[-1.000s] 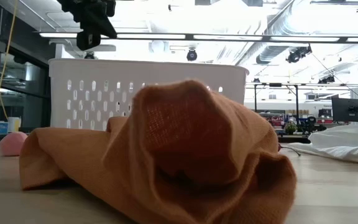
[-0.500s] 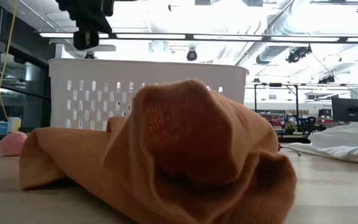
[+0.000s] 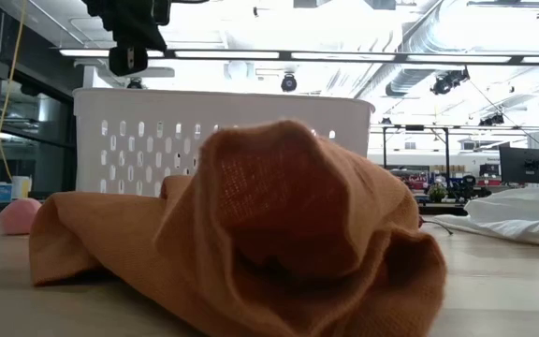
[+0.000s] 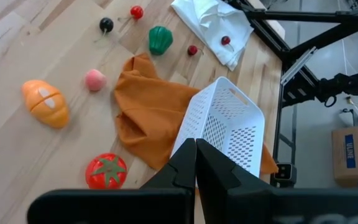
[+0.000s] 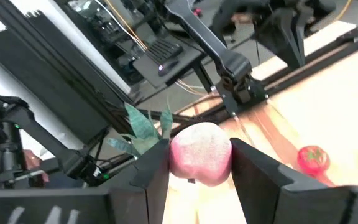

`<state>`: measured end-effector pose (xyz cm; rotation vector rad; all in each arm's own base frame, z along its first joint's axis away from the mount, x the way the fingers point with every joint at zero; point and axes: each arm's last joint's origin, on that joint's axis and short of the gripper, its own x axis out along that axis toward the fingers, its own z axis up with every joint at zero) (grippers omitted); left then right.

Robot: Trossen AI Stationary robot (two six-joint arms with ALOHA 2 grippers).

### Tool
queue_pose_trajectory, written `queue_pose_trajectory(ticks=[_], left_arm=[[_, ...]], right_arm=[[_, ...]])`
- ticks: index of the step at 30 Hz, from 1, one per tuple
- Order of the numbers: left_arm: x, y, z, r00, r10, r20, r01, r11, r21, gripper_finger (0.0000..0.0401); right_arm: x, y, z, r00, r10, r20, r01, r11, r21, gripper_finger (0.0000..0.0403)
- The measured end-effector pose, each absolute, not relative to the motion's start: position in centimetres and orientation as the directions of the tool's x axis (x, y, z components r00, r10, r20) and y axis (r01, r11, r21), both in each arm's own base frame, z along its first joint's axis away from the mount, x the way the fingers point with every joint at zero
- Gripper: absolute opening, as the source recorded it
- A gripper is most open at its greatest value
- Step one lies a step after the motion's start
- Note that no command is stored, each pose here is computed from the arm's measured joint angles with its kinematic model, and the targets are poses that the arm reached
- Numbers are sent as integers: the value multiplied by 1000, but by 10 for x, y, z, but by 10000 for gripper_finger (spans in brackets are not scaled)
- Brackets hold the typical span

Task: Pick and placing Produce into tupperware
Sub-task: Put the top pink peach into the white basket

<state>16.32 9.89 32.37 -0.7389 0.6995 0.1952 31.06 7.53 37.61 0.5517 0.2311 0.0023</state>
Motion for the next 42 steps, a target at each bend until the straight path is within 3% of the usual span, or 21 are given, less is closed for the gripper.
queue_pose_trajectory(ticks=[9,16,27,42], left_arm=[[161,96,322,745,-135,-653,-381,719,-582,1],[161,94,323,759,-194,-621,-325,714,-621,1],[149,79,338,803,-390,-451,-24,735,-677,1],[101,46,369,900,-281,-335,74,854,-515,1]], right_arm=[[328,80,356,949,56,-309,122,840,529,142],[356,87,368,868,35,-495,192,896,400,142],[398,96,373,737,19,-675,219,939,265,142],[417,94,333,594,6,-805,338,906,256,142]])
